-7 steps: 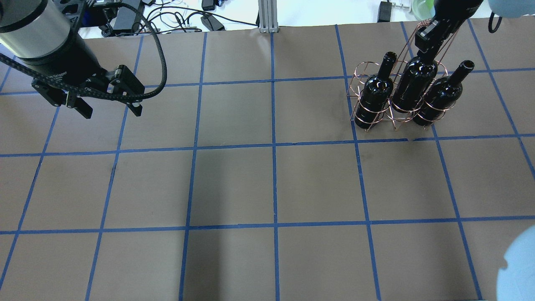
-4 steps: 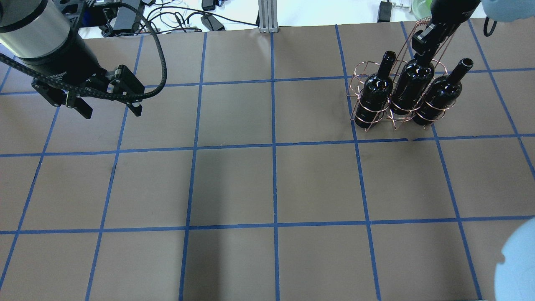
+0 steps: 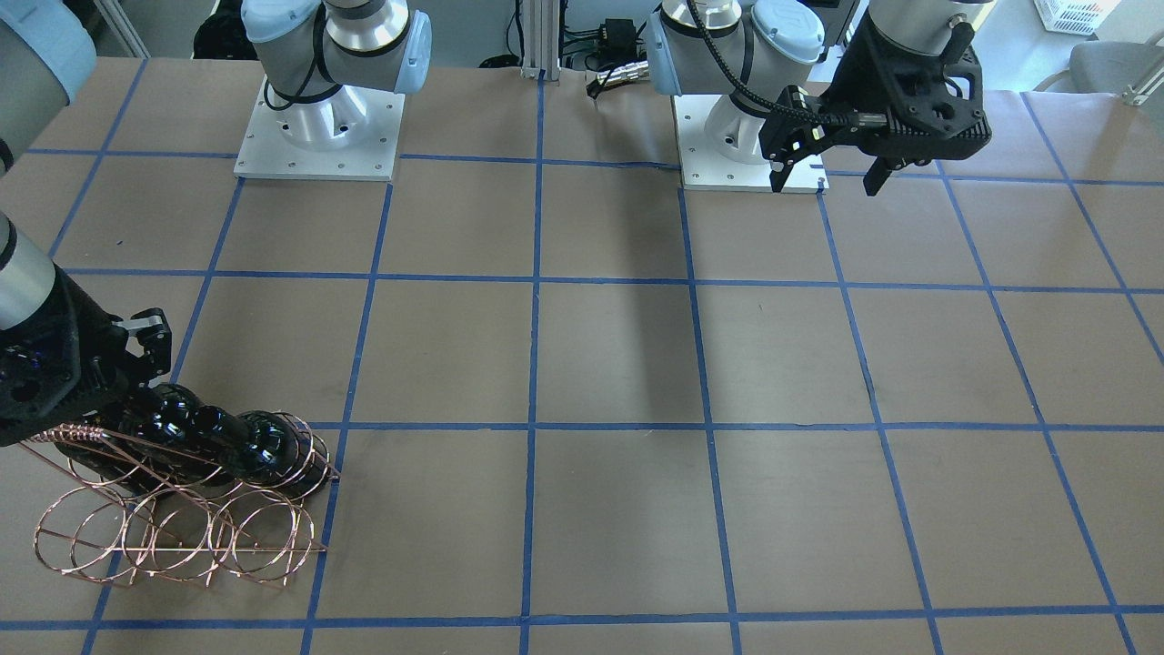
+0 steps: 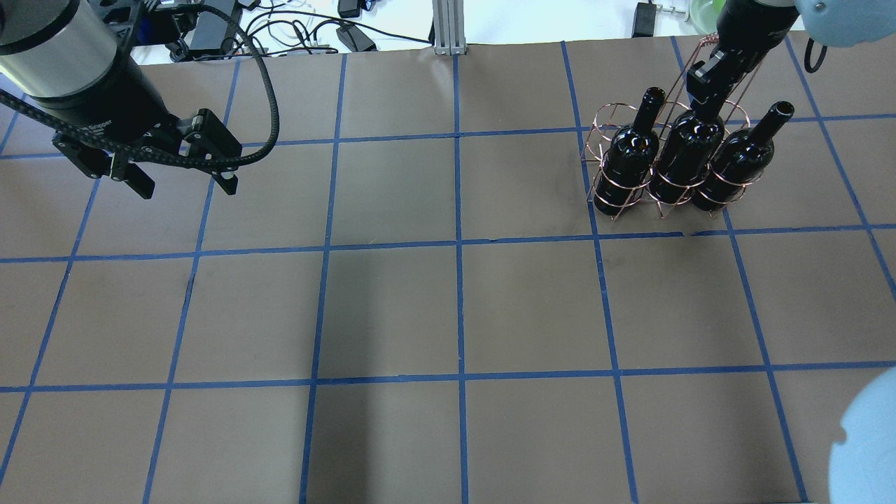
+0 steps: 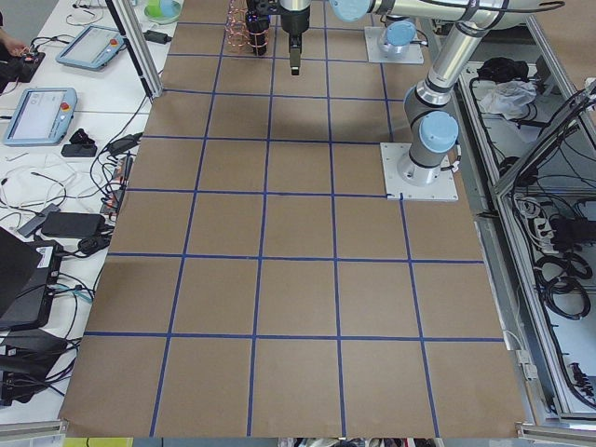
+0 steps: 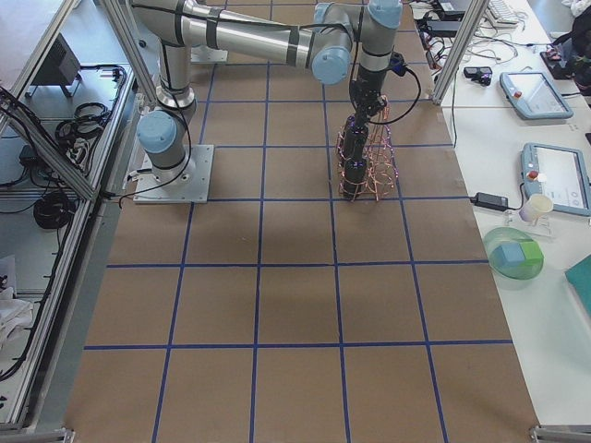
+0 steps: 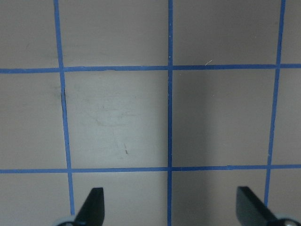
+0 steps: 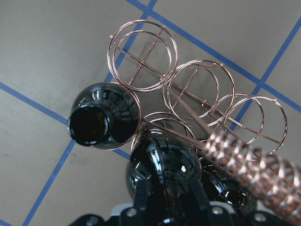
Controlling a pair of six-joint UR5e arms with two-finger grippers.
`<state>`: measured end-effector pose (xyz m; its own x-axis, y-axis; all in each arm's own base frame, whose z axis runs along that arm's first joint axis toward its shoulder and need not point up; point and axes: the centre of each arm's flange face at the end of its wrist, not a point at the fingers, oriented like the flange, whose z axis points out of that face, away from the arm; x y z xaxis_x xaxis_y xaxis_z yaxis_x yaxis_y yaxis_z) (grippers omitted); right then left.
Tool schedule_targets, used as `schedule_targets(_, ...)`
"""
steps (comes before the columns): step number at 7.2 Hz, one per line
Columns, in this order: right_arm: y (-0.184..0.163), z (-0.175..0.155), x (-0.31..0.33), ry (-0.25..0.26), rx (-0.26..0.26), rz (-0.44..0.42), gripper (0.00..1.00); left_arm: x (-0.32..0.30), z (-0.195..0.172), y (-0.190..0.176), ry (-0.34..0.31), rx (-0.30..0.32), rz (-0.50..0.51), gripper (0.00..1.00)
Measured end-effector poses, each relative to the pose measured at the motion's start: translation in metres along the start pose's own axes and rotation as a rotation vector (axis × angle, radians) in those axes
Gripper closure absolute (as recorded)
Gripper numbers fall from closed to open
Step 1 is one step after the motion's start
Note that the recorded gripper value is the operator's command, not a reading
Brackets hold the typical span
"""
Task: Place wine into wine basket
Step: 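Open the right gripper and raise it off the bottle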
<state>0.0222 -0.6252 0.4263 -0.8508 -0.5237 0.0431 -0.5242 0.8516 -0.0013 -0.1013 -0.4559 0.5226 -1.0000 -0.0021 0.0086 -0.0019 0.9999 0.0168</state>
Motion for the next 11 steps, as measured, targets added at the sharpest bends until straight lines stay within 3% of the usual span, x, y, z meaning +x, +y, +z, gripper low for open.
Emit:
schedule_targets(2,0.003,0.009,-0.002,-0.006,-0.018,-0.004,1.0,0.0,0.0,0.0,0.0,0.0,0.0,0.0)
schedule_targets(3,0.003,0.013,-0.002,-0.01,-0.024,-0.006,0.84,0.0,0.0,0.0,0.0,0.0,0.0,0.0)
schedule_targets(4,0.004,0.015,-0.003,-0.012,-0.028,-0.007,0.77,0.0,0.0,0.0,0.0,0.0,0.0,0.0)
schedule_targets(5,0.005,0.018,-0.004,-0.016,-0.033,-0.008,0.51,0.0,0.0,0.0,0.0,-0.001,0.0,0.0)
schedule_targets(6,0.006,0.02,-0.005,-0.019,-0.036,-0.008,0.1,0.0,0.0,0.0,0.0,0.0,0.0,0.0)
schedule_targets(8,0.008,0.014,-0.008,-0.013,-0.032,-0.006,0.0,0.0,0.0,0.0,0.0,0.0,0.0,0.0)
schedule_targets(11,0.025,-0.027,-0.023,0.023,-0.013,0.01,0.0,0.0,0.0,0.0,-0.001,0.0,0.001,0.0)
